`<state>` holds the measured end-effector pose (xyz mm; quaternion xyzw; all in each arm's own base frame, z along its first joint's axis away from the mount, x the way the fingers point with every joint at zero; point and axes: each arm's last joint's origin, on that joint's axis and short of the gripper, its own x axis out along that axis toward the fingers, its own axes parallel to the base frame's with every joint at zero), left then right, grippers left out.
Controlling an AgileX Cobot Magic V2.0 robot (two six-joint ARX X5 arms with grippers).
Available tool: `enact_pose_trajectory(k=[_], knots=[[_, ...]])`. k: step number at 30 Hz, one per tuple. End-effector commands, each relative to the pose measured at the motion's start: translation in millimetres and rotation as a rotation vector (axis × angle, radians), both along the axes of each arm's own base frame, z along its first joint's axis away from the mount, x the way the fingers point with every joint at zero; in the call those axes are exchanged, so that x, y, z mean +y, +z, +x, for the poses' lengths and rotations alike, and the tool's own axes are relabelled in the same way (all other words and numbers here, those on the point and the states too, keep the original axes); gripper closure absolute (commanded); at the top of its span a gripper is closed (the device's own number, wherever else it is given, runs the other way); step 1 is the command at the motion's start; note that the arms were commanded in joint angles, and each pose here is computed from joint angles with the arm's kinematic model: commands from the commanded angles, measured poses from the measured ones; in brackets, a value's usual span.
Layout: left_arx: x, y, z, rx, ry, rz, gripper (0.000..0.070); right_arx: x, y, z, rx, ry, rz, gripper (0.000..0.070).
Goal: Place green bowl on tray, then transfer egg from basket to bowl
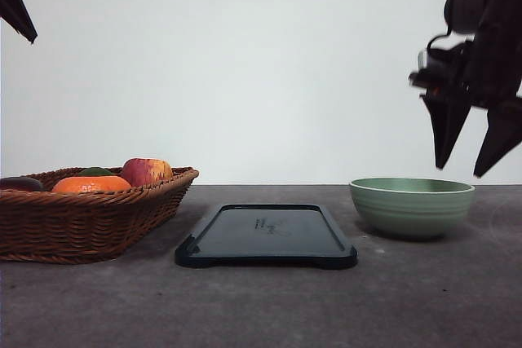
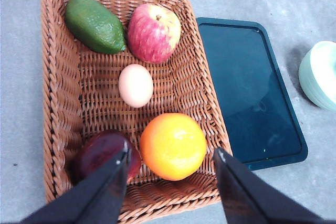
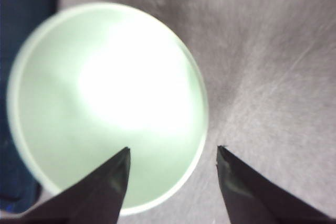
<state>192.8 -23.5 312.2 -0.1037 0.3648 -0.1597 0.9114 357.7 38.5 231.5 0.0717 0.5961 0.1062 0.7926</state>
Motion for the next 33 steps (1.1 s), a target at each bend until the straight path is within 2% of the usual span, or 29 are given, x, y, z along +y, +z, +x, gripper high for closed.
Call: enact_pose_trajectory(k=[1,7,10,12,18,23,29,33], knots=[[-0.5,7.8,2.1,-0.033,-0.010,-0.002,0.0390,0.3,-4.2,8.4,-0.010,0.012,-0.007,0.0443],[-0.6,7.7,2.2,-0.033,-0.010,-0.002,0.0390,1.1,-22.0,16.7,0.016,0.012,-0.010,0.0467],[-0.6,7.7,2.1,-0.032,-0.010,-0.001,0.0390,1.2,-25.9,18.1,0.024,0.012,-0.010,0.0632],[-0.5,7.7,2.2,-0.033,-0.010,-0.001,0.0390,1.2,-25.5,18.4,0.020,0.012,-0.010,0.0700],[-0.6,7.7,2.2,-0.033,-0.010,-0.001,0.0391,1.0,-12.3,19.1,0.040,0.012,-0.012,0.0700],[-0.6,8.3,3.1,-0.043,-0.010,-0.002,0.0390,4.7,22.1,20.9,0.051,0.027,-0.013,0.0700],[-0.7,9.1,3.8,-0.055,-0.010,-0.003,0.0391,28.3,65.0,20.3,-0.004,0.093,-0.010,0.0699],[-0.7,9.1,3.8,-0.054,-0.010,-0.003,0.0391,53.1,80.5,19.8,-0.072,0.148,0.002,0.0700]])
